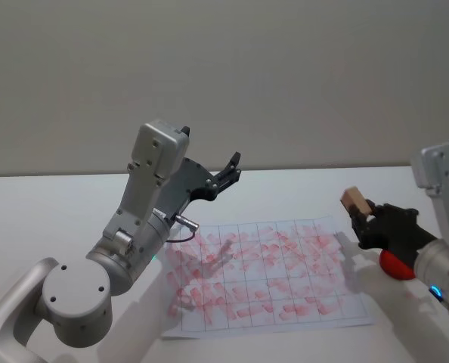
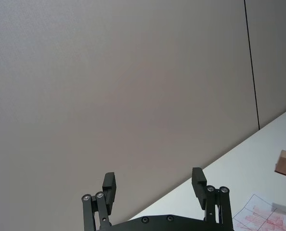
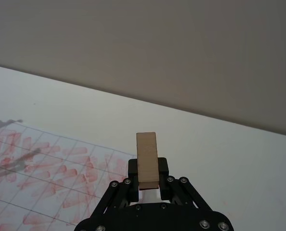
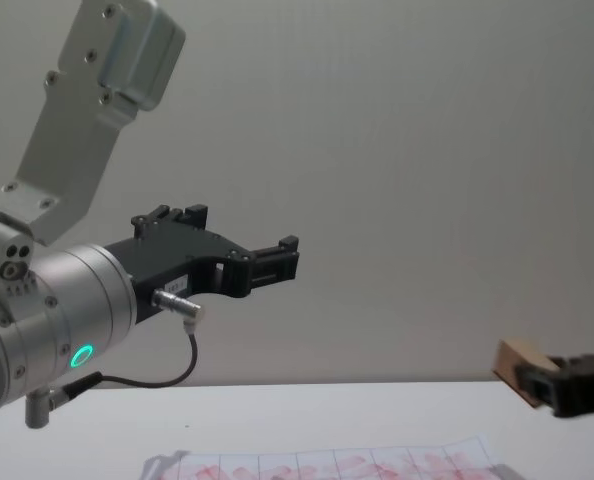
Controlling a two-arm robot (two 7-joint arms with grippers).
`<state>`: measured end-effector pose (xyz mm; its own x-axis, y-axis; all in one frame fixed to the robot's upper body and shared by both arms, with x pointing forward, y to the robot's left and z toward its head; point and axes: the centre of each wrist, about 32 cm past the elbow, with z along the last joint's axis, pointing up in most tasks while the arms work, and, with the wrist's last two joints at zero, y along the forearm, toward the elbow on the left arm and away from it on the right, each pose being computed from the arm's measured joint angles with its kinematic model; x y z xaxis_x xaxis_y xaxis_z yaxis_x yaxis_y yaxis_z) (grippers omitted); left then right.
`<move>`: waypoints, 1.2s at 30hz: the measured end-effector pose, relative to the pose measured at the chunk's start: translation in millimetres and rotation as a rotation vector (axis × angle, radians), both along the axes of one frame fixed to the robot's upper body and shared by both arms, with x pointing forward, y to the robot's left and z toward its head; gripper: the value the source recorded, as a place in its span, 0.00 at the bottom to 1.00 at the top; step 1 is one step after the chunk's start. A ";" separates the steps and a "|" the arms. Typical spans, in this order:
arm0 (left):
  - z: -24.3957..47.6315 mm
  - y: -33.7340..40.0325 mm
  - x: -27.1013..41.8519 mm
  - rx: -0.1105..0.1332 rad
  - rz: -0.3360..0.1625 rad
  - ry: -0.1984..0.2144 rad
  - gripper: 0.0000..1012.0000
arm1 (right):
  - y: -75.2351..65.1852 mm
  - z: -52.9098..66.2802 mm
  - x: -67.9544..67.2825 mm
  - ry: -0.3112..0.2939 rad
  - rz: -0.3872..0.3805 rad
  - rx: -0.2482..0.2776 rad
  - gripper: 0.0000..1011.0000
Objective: Use the one hand to pick up the stamp and affix it onto the A4 paper.
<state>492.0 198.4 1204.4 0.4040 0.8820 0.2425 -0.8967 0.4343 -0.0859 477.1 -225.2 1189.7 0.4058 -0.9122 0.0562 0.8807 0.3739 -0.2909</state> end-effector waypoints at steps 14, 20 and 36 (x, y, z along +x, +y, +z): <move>0.0 0.0 0.0 0.000 0.000 0.000 0.99 | -17.9 -20.3 -23.8 0.082 -0.134 0.016 0.21; 0.0 0.0 0.0 0.000 0.000 0.000 0.99 | -21.2 -28.2 -27.0 0.102 -0.163 0.017 0.21; 0.0 0.0 0.0 0.000 0.000 0.000 0.99 | -24.2 -42.6 -33.0 0.138 -0.200 0.014 0.21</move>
